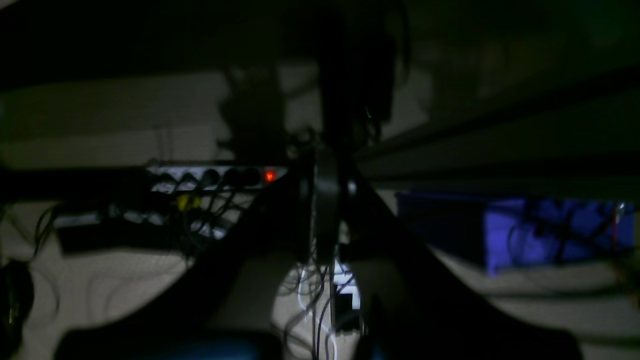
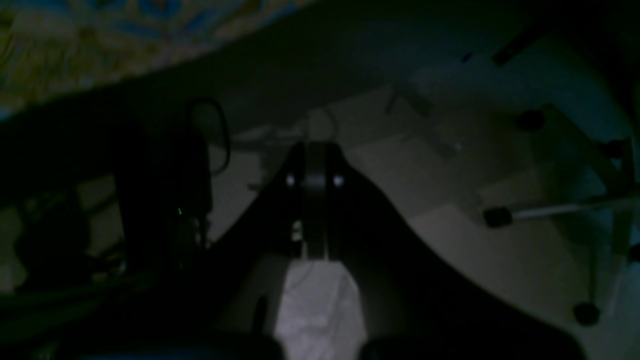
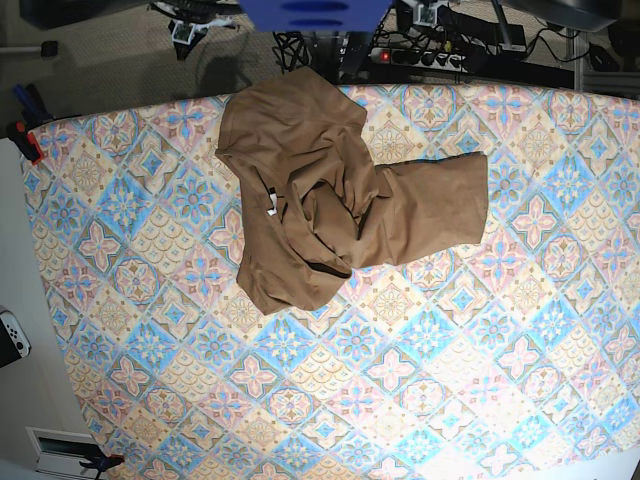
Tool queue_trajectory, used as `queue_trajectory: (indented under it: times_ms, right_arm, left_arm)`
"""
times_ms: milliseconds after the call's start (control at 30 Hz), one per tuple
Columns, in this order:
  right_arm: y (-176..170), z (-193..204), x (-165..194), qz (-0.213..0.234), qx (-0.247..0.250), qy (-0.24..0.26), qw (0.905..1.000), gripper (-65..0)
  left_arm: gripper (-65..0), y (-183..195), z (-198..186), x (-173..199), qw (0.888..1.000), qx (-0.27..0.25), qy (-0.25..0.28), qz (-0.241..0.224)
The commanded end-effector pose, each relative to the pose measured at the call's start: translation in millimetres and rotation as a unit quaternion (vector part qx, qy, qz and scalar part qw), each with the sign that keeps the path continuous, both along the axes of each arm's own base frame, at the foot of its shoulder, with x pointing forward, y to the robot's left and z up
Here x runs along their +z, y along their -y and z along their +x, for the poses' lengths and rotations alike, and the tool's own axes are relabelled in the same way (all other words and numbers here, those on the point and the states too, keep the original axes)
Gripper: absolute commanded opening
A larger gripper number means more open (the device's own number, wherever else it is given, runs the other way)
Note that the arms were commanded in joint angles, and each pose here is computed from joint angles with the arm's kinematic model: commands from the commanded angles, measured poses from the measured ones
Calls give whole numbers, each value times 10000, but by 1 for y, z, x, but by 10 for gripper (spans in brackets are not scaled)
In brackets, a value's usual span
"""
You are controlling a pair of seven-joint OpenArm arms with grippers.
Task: Layout the t-shirt on the table in an organized manner, then fold the t-shirt properly
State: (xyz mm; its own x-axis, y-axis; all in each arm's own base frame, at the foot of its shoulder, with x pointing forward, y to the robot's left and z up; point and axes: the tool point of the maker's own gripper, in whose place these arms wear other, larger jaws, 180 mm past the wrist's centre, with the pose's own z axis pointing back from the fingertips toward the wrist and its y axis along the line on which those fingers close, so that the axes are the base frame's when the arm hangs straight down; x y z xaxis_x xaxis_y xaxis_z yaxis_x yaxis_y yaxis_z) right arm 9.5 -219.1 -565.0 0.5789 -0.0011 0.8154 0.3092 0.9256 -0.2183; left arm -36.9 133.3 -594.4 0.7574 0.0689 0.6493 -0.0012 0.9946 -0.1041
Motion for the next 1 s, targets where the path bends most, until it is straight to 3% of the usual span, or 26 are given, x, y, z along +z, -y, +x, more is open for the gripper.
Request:
queue_trajectory:
  times_ms: [0, 100, 267, 533, 700, 833, 967]
  right_arm:
    - [4, -1, 5, -88, 3, 89, 9999, -650]
    - [4, -18, 5, -91, 7, -57, 9999, -650]
    - [3, -70, 8, -84, 9, -513, 9986, -650]
    - [16, -37, 69, -522, 350, 856, 9943, -650]
    - [13, -30, 95, -599, 419, 1254, 9894, -650]
    - [14, -32, 98, -611, 435, 1267, 9891, -650]
    - [14, -33, 98, -612, 437, 1266, 9891, -650]
  left_arm:
    - [-650, -10, 6, 6, 9996, 162, 227, 107]
    - [-650, -27, 3, 12, 9981, 433, 315, 308]
    - [-650, -39, 7, 26, 9954, 450, 617, 584]
    - [-650, -31, 32, 80, 9823, 460, 1540, 965]
    - [-650, -40, 53, 113, 9683, 1095, 2199, 441]
    - [-650, -30, 64, 135, 9464, 1659, 2706, -597]
    - [-650, -15, 65, 161, 9167, 2043, 3087, -1505]
